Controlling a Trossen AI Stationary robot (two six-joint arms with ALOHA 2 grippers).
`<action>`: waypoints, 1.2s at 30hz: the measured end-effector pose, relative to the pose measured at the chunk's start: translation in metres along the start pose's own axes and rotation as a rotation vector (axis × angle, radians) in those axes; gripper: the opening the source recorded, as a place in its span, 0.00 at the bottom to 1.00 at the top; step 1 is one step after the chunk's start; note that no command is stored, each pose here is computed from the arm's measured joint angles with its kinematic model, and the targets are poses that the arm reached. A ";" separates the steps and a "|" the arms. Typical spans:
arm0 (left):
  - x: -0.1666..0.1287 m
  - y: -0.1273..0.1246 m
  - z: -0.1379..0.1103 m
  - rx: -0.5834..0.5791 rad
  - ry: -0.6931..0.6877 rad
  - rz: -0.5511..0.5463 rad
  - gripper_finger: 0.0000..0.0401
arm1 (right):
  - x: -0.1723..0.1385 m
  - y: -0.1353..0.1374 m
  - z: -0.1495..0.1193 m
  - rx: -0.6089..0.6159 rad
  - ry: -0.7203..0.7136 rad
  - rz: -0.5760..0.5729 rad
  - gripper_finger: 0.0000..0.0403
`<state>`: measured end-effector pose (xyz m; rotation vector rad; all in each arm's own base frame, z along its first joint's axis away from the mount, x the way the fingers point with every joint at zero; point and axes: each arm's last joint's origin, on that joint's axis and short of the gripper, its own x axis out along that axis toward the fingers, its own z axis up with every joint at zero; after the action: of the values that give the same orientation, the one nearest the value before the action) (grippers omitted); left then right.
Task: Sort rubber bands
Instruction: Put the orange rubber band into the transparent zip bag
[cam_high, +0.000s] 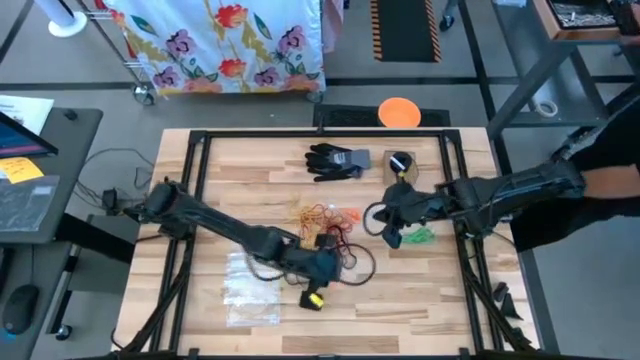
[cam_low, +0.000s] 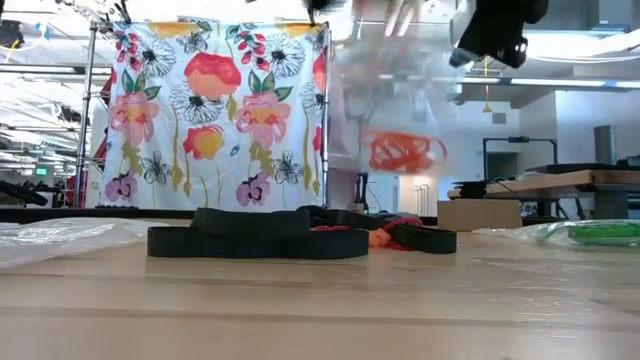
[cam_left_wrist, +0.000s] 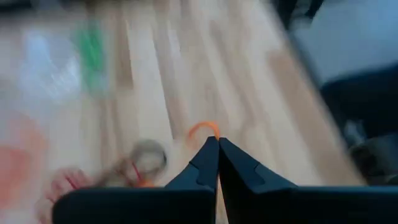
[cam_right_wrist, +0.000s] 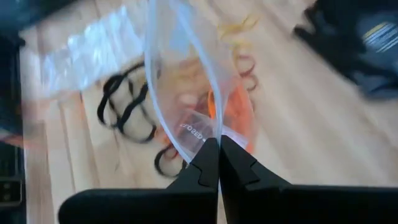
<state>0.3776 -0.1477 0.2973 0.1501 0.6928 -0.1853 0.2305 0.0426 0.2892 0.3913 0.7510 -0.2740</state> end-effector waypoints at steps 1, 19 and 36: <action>-0.016 -0.001 0.007 0.012 -0.045 0.029 0.00 | 0.005 0.003 -0.002 0.006 0.023 0.009 0.00; -0.034 0.054 0.007 0.001 -0.070 0.324 0.00 | 0.042 0.037 0.014 -0.009 -0.080 0.294 0.00; -0.027 0.048 -0.002 -0.027 -0.058 0.297 0.00 | 0.040 0.020 0.028 0.045 -0.109 0.296 0.00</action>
<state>0.3661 -0.0978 0.3171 0.2191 0.6072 0.1039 0.2826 0.0442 0.2844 0.5195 0.5722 -0.0332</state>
